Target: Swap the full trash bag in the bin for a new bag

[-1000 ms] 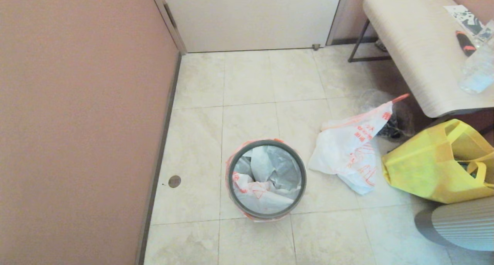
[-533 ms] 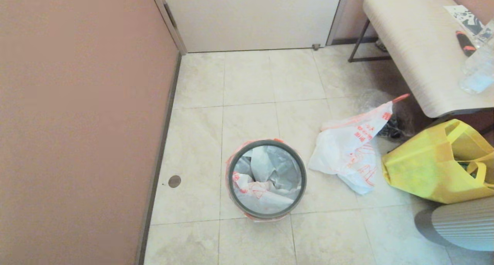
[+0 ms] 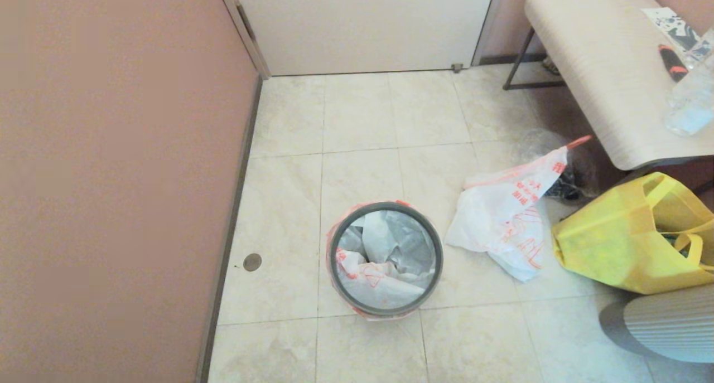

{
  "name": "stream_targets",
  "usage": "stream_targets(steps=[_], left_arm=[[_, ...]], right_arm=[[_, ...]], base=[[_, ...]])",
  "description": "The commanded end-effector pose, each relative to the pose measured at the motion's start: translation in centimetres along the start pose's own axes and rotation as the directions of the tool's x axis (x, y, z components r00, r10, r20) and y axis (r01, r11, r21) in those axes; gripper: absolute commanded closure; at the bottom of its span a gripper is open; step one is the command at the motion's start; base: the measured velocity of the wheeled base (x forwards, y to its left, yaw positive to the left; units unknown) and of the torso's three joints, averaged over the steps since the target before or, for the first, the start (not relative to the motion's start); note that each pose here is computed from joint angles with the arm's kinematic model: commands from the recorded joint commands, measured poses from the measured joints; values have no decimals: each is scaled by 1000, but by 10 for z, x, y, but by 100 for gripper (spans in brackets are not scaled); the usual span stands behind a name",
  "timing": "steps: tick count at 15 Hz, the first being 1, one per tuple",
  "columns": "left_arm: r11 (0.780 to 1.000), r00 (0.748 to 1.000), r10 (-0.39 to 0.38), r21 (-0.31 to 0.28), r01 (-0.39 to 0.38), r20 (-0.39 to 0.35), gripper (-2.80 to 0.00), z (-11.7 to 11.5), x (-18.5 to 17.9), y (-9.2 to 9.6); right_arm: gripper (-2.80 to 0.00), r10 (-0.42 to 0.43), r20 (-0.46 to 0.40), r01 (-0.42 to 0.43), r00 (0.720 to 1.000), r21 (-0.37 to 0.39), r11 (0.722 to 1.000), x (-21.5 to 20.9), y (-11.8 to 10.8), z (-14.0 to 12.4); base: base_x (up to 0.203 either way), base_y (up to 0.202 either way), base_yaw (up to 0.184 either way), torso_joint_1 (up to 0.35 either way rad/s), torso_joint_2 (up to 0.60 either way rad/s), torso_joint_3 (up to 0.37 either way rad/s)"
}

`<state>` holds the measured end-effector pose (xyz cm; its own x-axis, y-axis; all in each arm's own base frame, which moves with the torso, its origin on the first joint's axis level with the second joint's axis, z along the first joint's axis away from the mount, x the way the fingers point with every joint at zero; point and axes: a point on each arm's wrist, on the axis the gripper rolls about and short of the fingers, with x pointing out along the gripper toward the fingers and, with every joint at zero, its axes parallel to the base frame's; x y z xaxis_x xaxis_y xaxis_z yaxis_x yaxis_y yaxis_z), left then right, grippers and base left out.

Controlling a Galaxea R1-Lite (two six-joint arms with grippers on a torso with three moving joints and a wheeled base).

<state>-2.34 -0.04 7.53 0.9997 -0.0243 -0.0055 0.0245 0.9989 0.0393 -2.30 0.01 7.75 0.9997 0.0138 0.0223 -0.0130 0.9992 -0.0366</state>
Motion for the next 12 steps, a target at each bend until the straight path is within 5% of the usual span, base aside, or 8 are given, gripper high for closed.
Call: stream_targets(steps=[1,12], left_arm=[[1000,1000,0,-1,0,-4,0,0,0,0],[1000,1000,0,0,0,-4,0,0,0,0]], right_arm=[[0,2,-13,-2,1000,-5,1000,1,0,-3],[0,0,-12,0,1000,5,1000,1,0,-3]], base=[[0,0,0,0,0,0],[0,0,0,0,0,0]])
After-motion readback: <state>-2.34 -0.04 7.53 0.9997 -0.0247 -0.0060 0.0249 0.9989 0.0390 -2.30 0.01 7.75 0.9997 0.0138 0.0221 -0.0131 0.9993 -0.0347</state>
